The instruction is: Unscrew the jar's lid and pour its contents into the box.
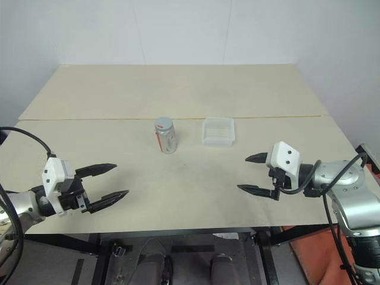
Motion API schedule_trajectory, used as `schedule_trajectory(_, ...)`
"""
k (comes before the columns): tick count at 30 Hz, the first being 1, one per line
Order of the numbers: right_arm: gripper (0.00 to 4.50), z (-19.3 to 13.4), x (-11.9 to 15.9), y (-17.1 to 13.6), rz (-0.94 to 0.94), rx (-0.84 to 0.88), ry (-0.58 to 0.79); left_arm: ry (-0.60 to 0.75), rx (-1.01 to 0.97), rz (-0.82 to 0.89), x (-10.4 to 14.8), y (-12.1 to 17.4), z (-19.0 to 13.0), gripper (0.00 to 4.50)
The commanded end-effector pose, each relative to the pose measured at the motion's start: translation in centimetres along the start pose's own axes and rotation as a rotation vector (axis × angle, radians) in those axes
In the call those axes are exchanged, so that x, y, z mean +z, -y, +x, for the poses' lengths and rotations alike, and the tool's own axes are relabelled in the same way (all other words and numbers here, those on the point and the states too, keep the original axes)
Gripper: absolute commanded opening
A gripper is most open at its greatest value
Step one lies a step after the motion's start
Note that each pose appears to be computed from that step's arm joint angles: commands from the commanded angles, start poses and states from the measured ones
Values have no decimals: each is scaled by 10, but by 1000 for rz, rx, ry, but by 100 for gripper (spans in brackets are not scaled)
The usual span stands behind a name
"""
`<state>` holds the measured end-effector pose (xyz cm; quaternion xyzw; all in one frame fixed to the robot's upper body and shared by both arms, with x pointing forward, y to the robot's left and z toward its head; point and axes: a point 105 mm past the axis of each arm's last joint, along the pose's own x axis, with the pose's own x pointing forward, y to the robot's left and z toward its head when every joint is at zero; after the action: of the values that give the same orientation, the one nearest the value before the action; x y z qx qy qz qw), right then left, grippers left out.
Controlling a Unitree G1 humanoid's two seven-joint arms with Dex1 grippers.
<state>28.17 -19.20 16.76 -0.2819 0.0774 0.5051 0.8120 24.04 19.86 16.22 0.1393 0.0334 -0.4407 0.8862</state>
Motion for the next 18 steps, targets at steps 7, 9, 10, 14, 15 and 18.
schedule_trajectory(7,450,-9,10,6,-49,-41,16,38,24,44,13,-3,-3,448)
schedule_trajectory(9,450,-8,10,3,-49,-39,16,40,30,55,13,-5,-3,448)
schedule_trajectory(10,450,-9,10,2,-49,-43,19,51,54,58,14,-9,-2,448)
schedule_trajectory(14,450,-4,11,4,-25,-90,37,98,188,76,12,-29,6,448)
schedule_trajectory(15,450,-2,12,4,-24,-97,41,109,221,76,10,-33,10,448)
schedule_trajectory(18,450,7,18,5,-14,-118,76,166,283,68,8,-41,24,448)
